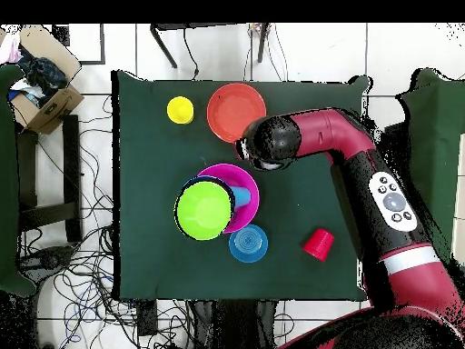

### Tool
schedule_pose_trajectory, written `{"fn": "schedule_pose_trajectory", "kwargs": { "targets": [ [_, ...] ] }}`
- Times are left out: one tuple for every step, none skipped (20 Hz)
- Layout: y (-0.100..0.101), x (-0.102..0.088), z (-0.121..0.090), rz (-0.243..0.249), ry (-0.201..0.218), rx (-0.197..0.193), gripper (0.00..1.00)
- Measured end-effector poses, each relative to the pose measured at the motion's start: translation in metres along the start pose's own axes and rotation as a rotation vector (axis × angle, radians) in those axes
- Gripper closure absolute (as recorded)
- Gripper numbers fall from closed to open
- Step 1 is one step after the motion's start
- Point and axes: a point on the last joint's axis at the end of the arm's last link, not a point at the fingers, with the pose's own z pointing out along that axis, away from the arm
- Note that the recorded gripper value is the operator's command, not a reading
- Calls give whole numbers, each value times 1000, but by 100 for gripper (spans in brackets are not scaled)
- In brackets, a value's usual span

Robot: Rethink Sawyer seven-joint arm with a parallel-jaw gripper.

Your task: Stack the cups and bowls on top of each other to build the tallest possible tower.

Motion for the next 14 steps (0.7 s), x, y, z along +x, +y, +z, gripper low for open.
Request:
{"fn": "schedule_pose_trajectory", "kwargs": {
  "targets": [
    [0, -3, 1, 4, -2, 0, 0],
    [-1, -7, 2, 7, -5, 0, 0],
    [-2, -11, 3, 12, -9, 1, 0],
    [-3, -15, 5, 17, -12, 1, 0],
    [-4, -21, 7, 23, -17, 1, 0],
    [-5, -27, 10, 30, -22, 0, 0],
    [-6, -32, 12, 36, -28, 1, 0],
    [-7, -39, 15, 45, -34, -1, 0],
    [-8, -44, 18, 51, -40, -1, 0],
    [-10, -49, 21, 57, -45, -2, 0],
    [-12, -54, 25, 62, -51, -3, 0],
    [-14, -60, 28, 66, -58, -3, 0],
    [-18, -67, 35, 70, -66, -4, 0],
    [-20, -69, 37, 71, -69, -4, 0]
  ]
}}
